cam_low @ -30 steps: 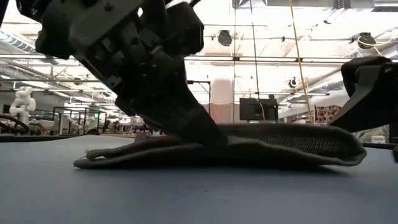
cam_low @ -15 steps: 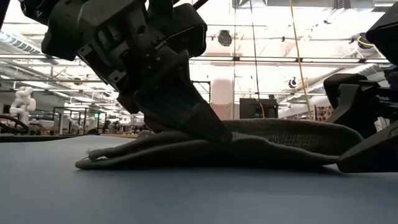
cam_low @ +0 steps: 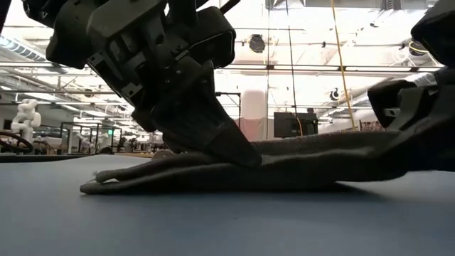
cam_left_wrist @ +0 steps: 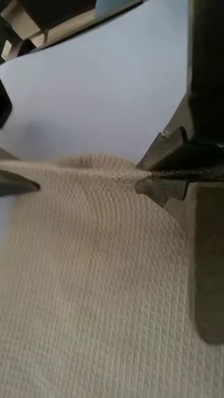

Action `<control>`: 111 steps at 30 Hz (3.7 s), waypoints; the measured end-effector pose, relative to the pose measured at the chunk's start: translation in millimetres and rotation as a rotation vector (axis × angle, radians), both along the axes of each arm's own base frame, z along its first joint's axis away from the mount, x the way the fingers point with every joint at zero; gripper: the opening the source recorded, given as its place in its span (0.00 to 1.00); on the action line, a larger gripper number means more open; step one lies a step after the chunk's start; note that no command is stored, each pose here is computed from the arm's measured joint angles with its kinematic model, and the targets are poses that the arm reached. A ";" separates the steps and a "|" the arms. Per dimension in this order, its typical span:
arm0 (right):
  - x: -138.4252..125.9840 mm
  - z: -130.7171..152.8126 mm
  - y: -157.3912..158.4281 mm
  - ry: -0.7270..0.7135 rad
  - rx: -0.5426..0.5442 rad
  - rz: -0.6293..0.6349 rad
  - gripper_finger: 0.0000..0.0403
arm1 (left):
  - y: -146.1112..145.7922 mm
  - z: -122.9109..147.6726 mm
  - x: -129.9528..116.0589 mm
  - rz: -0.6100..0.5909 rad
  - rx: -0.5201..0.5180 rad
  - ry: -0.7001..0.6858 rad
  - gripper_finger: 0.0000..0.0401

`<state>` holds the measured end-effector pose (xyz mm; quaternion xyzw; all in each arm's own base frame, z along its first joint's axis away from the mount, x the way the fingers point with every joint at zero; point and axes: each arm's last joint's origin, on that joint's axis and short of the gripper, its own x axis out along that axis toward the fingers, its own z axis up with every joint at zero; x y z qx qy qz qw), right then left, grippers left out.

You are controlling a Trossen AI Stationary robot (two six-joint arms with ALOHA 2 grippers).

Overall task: Roll towel
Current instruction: Roll the gray towel

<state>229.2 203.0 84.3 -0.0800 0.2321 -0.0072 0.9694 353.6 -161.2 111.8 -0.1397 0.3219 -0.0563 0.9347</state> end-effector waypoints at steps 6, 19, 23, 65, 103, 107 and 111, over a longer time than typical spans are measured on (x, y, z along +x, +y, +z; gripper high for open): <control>4.4 9.1 -5.4 -0.017 0.104 -0.059 0.03 | -2.4 4.4 -1.0 -0.009 0.023 -0.022 0.23; 20.7 9.0 -24.3 0.010 0.390 -0.195 0.01 | -33.8 37.1 -2.6 0.017 0.153 -0.298 0.62; 23.5 9.2 -27.0 0.019 0.466 -0.212 0.01 | -43.5 25.0 -1.9 0.075 0.252 -0.296 0.66; 7.6 19.9 -11.5 0.085 0.181 0.065 0.37 | -18.3 -0.3 31.6 0.100 -0.051 -0.135 0.02; -10.8 13.5 9.6 -0.076 -0.127 -0.002 0.03 | 1.4 1.3 41.5 0.024 -0.188 -0.091 0.08; -9.5 13.4 8.1 -0.079 -0.095 -0.026 0.01 | -6.1 -1.2 36.4 0.006 -0.146 -0.065 0.19; -6.5 14.6 4.6 -0.107 -0.059 -0.096 0.01 | -16.8 -1.5 27.3 -0.015 -0.108 -0.015 0.31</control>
